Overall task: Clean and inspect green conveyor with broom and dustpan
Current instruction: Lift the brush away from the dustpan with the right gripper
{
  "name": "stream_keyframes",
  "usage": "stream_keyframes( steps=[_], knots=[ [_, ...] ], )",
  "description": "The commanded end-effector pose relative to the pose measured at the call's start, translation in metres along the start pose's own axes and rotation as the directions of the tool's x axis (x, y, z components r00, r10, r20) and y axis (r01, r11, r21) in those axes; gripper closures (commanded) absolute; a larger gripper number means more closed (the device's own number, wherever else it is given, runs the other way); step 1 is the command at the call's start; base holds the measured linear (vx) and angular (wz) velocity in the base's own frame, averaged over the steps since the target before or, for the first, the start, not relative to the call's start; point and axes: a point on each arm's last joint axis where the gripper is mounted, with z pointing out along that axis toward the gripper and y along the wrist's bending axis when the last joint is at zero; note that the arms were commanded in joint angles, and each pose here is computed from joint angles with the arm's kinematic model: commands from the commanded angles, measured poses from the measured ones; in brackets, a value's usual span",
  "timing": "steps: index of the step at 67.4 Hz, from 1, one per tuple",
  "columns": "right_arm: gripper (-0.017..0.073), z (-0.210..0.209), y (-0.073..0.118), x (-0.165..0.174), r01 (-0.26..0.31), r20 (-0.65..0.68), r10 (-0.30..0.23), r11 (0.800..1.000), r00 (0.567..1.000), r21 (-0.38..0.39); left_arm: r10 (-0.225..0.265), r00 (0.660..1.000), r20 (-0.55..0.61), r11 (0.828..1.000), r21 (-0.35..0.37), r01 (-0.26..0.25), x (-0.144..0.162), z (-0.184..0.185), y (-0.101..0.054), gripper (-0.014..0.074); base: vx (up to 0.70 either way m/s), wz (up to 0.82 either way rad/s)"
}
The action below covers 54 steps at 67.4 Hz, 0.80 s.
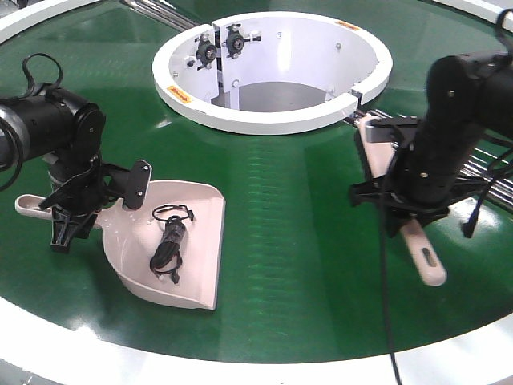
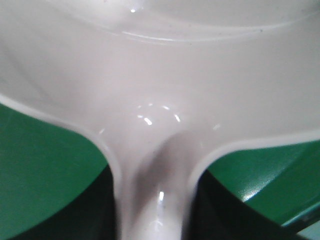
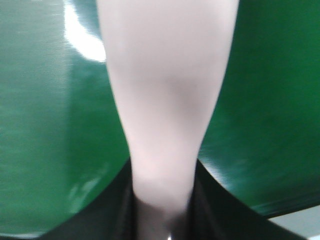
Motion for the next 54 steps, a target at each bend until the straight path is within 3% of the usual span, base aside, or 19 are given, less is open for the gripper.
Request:
stream_keyframes(
  steps=[1, 15, 30, 54],
  knots=[
    [0.0554, -0.017, -0.024, 0.002, 0.019, 0.007, -0.019, 0.999, 1.000, 0.037, -0.016, 1.000, 0.015, 0.997, -0.075, 0.017, 0.004, -0.026, 0.002, 0.0600, 0.00, 0.00],
    [0.0551, 0.007, -0.048, -0.006, 0.035, -0.063, -0.031, 0.997, 0.998, 0.065, -0.016, 1.000, 0.015, 0.997, -0.075, 0.017, 0.004, -0.026, 0.002, 0.0600, 0.00, 0.00],
    [0.0545, 0.035, -0.046, -0.013, 0.080, -0.142, -0.072, 0.996, 0.987, 0.050, -0.016, 1.000, 0.015, 0.997, -0.075, 0.017, 0.004, -0.026, 0.002, 0.0600, 0.00, 0.00],
    [0.0531, 0.051, -0.046, -0.017, 0.087, -0.161, -0.079, 0.995, 0.984, 0.047, -0.016, 1.000, 0.015, 0.997, -0.075, 0.017, 0.004, -0.026, 0.002, 0.0600, 0.00, 0.00]
  ],
)
